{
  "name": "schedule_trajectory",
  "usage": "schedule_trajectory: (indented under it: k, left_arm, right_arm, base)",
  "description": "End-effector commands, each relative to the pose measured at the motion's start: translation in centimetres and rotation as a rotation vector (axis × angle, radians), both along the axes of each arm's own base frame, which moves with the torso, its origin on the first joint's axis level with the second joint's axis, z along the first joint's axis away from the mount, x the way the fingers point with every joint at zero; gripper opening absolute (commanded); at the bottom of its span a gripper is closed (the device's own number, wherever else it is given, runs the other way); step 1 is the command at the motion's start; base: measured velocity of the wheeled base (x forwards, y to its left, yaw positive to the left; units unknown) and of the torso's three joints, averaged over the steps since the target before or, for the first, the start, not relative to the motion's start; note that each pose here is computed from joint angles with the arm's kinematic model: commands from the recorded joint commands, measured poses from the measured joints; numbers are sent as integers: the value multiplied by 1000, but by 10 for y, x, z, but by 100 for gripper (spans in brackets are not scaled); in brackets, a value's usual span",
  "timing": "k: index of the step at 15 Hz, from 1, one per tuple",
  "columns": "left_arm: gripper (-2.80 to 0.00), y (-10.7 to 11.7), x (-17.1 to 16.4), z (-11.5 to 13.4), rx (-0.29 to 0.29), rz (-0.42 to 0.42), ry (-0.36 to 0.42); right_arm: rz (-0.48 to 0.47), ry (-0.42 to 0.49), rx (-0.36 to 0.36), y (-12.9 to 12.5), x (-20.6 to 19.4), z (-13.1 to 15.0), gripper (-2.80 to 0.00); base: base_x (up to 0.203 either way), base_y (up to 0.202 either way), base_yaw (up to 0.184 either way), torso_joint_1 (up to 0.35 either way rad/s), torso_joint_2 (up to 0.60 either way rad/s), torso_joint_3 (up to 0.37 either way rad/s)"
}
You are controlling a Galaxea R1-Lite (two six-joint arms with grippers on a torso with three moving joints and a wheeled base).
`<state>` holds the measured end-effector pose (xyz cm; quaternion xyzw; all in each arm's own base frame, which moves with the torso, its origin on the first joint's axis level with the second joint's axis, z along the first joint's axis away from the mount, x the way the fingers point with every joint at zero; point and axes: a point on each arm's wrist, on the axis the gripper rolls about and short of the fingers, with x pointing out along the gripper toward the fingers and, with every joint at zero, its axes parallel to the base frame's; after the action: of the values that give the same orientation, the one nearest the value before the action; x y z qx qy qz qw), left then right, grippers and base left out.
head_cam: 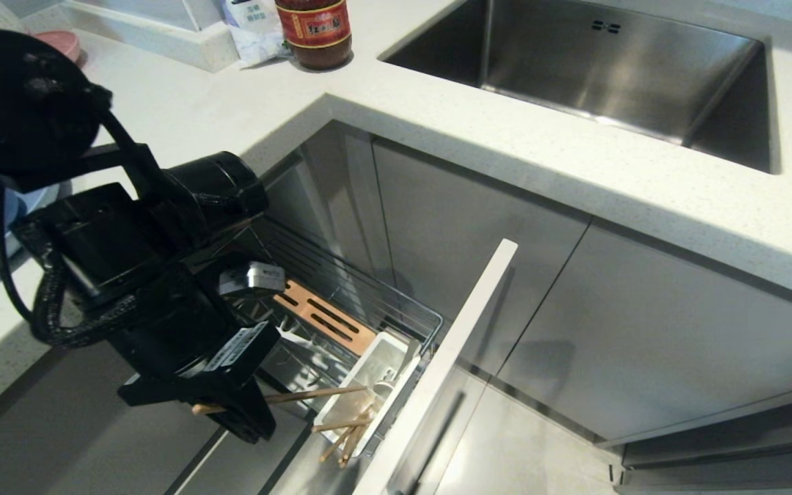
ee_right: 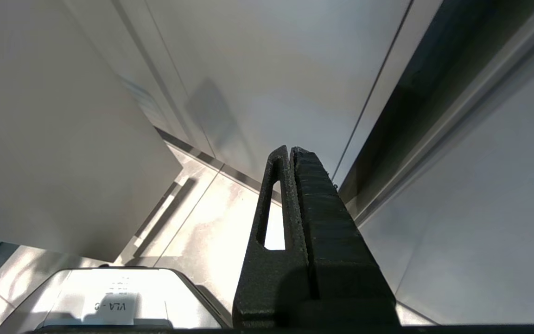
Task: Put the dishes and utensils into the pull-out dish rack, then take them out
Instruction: Take the chopsticks out of the cupboard
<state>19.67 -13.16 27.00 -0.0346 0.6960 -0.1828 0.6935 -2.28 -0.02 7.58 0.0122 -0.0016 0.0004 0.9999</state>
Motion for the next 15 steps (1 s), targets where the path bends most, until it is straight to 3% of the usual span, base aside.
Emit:
schedule_trajectory:
  k: [1, 5, 15]
  left_arm:
    - [-280, 12, -25, 21, -31, -20, -68]
    - [-280, 27, -59, 46, -76, -55, -171]
    - [-280, 87, -143, 112, -364, -21, -574]
  right_arm:
    - [0, -2, 0, 0, 0, 0, -280]
    - [-1, -3, 0, 0, 0, 0, -280]
    - [-1, -3, 0, 0, 0, 0, -280]
  base:
    - [0, 0, 0, 0, 0, 0]
    - [0, 0, 0, 0, 0, 0]
    - [0, 0, 0, 0, 0, 0]
